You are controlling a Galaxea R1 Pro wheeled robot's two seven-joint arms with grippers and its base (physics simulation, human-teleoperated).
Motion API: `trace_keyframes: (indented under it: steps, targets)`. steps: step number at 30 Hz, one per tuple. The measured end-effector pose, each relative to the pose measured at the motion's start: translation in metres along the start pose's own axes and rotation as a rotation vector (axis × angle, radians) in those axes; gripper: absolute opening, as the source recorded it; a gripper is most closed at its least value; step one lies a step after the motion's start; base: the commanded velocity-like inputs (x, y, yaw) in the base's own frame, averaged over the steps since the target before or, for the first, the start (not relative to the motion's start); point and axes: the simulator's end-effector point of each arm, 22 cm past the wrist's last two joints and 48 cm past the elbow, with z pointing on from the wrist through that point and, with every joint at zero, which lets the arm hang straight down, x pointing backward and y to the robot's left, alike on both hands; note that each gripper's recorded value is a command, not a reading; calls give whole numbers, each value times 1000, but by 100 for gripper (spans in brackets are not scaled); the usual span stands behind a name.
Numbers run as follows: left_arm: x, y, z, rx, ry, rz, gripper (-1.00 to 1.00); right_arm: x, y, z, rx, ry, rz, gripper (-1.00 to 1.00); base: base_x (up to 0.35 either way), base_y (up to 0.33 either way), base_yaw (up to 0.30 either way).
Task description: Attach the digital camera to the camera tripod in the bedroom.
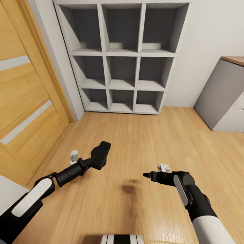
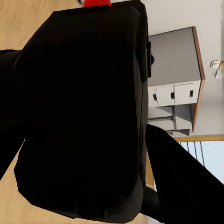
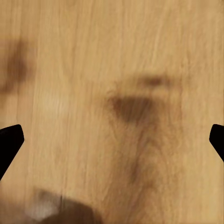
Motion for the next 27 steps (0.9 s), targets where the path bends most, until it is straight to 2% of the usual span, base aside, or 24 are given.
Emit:
trace_keyframes:
  steps: [27]
  targets:
    - [-13,-61,-17,70,-37,75,-100,-39,32,-45,-31,-97,-49,100,0,0,0]
